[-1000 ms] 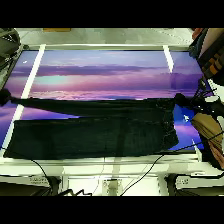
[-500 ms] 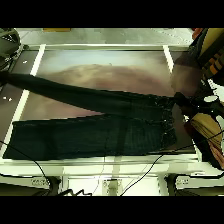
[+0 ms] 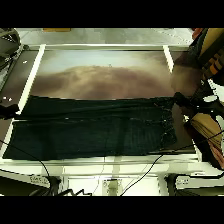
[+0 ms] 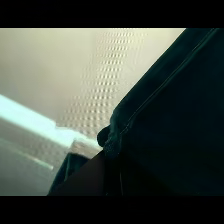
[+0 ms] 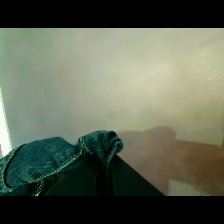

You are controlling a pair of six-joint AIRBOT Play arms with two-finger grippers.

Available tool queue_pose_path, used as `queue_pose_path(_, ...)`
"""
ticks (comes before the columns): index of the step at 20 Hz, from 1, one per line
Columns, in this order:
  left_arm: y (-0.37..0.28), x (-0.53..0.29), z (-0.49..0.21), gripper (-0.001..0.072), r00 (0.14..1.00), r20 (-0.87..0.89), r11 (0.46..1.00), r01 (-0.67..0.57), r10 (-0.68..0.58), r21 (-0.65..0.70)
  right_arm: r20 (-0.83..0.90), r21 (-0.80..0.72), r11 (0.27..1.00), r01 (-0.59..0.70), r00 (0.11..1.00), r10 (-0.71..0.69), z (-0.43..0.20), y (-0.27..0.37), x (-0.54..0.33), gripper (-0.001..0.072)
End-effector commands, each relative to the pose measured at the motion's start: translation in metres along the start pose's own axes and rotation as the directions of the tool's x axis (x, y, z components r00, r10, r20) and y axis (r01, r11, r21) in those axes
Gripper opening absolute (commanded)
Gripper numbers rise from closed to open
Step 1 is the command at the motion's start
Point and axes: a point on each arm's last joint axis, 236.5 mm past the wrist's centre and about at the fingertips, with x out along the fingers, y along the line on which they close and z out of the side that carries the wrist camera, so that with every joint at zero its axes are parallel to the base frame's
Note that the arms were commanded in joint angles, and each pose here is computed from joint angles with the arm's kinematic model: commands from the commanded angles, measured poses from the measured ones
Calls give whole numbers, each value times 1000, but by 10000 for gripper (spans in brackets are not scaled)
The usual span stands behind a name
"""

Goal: Fold the clothes and pants, and hang the long-sleeved shirts on hangers.

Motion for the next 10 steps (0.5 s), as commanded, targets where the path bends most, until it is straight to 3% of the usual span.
queue_pose_path(1,6,11,-11,29,999,-38,1000,-15,15,-2,9,0,1000,5,1000,-5,2,-1,0,32)
queue_pose_path(2,6,10,-11,31,999,-38,1000,-15,15,-2,11,0,1000,6,1000,-6,3,-2,0,32)
queue_pose_path(3,6,11,-11,83,999,-38,1000,-15,15,-2,19,0,1000,10,1000,-10,5,-3,0,32)
queue_pose_path(5,1,9,-8,583,1000,-29,1000,1,-2,-10,68,4,1000,31,997,-31,16,-7,0,32)
queue_pose_path(6,-3,8,-3,653,1000,-9,999,18,-18,-40,107,4,999,48,993,-48,25,-9,0,32)
queue_pose_path(10,-26,1,18,650,993,62,985,107,-99,-139,243,-23,993,112,964,-103,53,-7,5,41)
